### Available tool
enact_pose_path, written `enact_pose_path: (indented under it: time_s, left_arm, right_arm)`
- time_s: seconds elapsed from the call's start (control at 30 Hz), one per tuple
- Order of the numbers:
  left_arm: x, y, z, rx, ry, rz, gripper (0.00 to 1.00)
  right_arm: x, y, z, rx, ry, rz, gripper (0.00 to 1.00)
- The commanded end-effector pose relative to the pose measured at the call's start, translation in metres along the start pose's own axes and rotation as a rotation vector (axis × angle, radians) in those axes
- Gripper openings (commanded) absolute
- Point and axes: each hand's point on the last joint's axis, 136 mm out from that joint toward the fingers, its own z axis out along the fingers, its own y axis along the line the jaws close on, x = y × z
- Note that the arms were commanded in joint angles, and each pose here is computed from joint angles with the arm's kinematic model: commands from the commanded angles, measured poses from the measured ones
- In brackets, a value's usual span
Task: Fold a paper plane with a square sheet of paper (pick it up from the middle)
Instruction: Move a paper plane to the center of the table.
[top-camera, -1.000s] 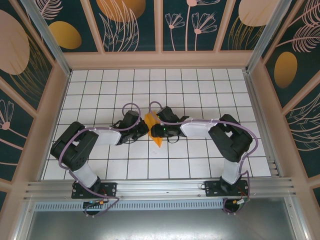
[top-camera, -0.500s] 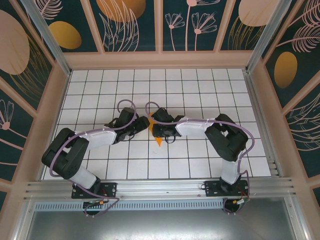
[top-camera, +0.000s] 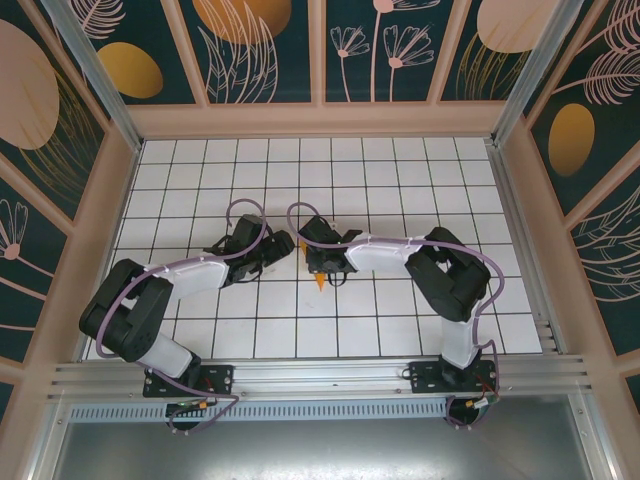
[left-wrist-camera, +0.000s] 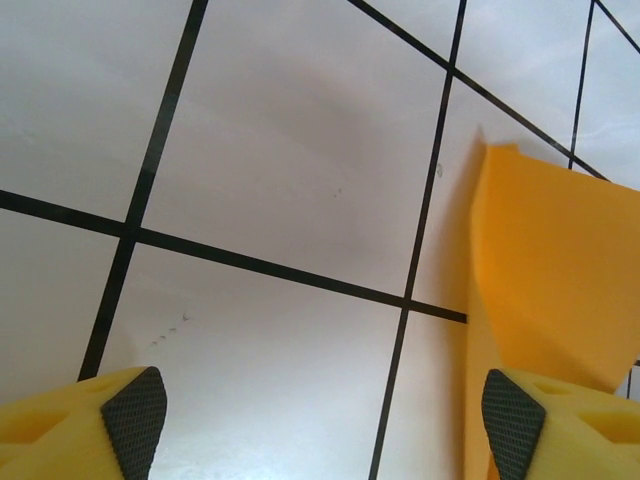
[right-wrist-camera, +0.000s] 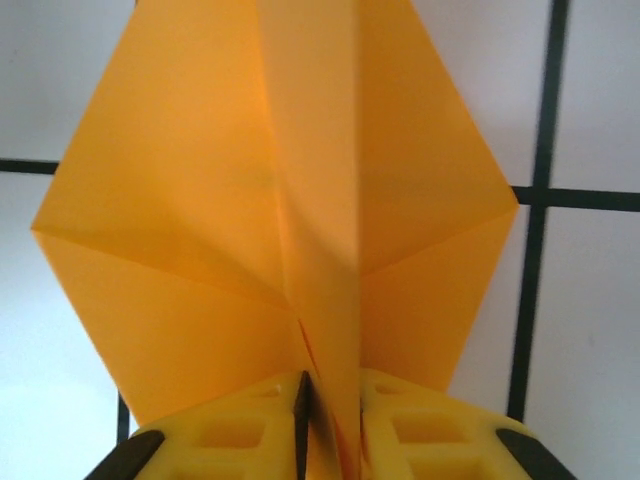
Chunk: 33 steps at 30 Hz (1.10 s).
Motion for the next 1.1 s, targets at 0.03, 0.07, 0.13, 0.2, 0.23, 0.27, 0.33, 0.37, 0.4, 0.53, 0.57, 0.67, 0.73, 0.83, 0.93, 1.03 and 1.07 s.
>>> enact_pose_path:
  time_s: [0.03, 0.07, 0.13, 0.2, 0.23, 0.27, 0.33, 0.37, 0.4, 0.53, 0.57, 0.67, 0.73, 0.83, 0.93, 1.03, 1.07]
  left_arm:
    - [-0.003, 0.005, -0.005, -0.023, -0.013, 0.011, 0.88]
    - [-0.003, 0.005, -0.006, -0.023, -0.014, 0.011, 0.89]
    - [-0.003, 0.006, -0.006, -0.023, -0.014, 0.013, 0.94]
    - [-0.003, 0.006, -0.006, -0.024, -0.015, 0.015, 0.98]
    - [-0.003, 0.005, -0.006, -0.023, -0.014, 0.017, 0.98]
    - [-0.003, 0.005, -0.006, -0.024, -0.013, 0.019, 0.99]
    - [-0.003, 0.005, -0.006, -0.026, -0.011, 0.02, 0.98]
    - [-0.003, 0.005, -0.006, -0.025, -0.011, 0.021, 0.98]
    - [-0.003, 0.005, -0.006, -0.026, -0.012, 0.021, 0.99]
    - [-0.003, 0.006, -0.005, -0.032, -0.009, 0.02, 0.98]
    - [-0.003, 0.006, -0.005, -0.032, -0.008, 0.021, 0.98]
    - [-0.004, 0.005, -0.004, -0.035, -0.008, 0.022, 0.99]
    - [-0.004, 0.005, -0.003, -0.037, -0.007, 0.022, 0.98]
    - [-0.004, 0.004, -0.002, -0.038, -0.004, 0.023, 0.99]
    - [-0.003, 0.005, -0.001, -0.04, -0.001, 0.022, 0.98]
    - [-0.003, 0.005, 0.0, -0.043, 0.001, 0.02, 0.98]
    - [-0.003, 0.006, 0.0, -0.043, 0.001, 0.021, 0.99]
  right_arm:
    - [-0.02, -0.017, -0.014, 0.083, -0.068, 0.05, 0.15]
    - [-0.024, -0.021, -0.015, 0.084, -0.079, 0.059, 0.14]
    - [-0.032, -0.029, -0.017, 0.08, -0.092, 0.076, 0.14]
    - [-0.04, -0.037, -0.016, 0.082, -0.096, 0.079, 0.13]
    - [-0.044, -0.041, -0.015, 0.086, -0.098, 0.076, 0.13]
    - [-0.048, -0.043, -0.013, 0.086, -0.1, 0.071, 0.14]
    - [-0.055, -0.047, -0.011, 0.082, -0.101, 0.059, 0.14]
    - [-0.059, -0.048, -0.009, 0.08, -0.102, 0.054, 0.14]
    - [-0.06, -0.048, -0.007, 0.07, -0.097, 0.049, 0.14]
    - [-0.061, -0.048, 0.0, 0.069, -0.083, 0.037, 0.14]
    - [-0.061, -0.049, 0.002, 0.074, -0.078, 0.038, 0.14]
    - [-0.057, -0.051, 0.007, 0.088, -0.058, 0.037, 0.16]
    - [-0.055, -0.052, 0.009, 0.089, -0.052, 0.037, 0.17]
    - [-0.052, -0.053, 0.011, 0.098, -0.042, 0.033, 0.19]
    - [-0.048, -0.056, 0.015, 0.106, -0.029, 0.03, 0.18]
    - [-0.043, -0.059, 0.02, 0.119, -0.015, 0.028, 0.16]
    - [-0.041, -0.06, 0.022, 0.125, -0.012, 0.029, 0.16]
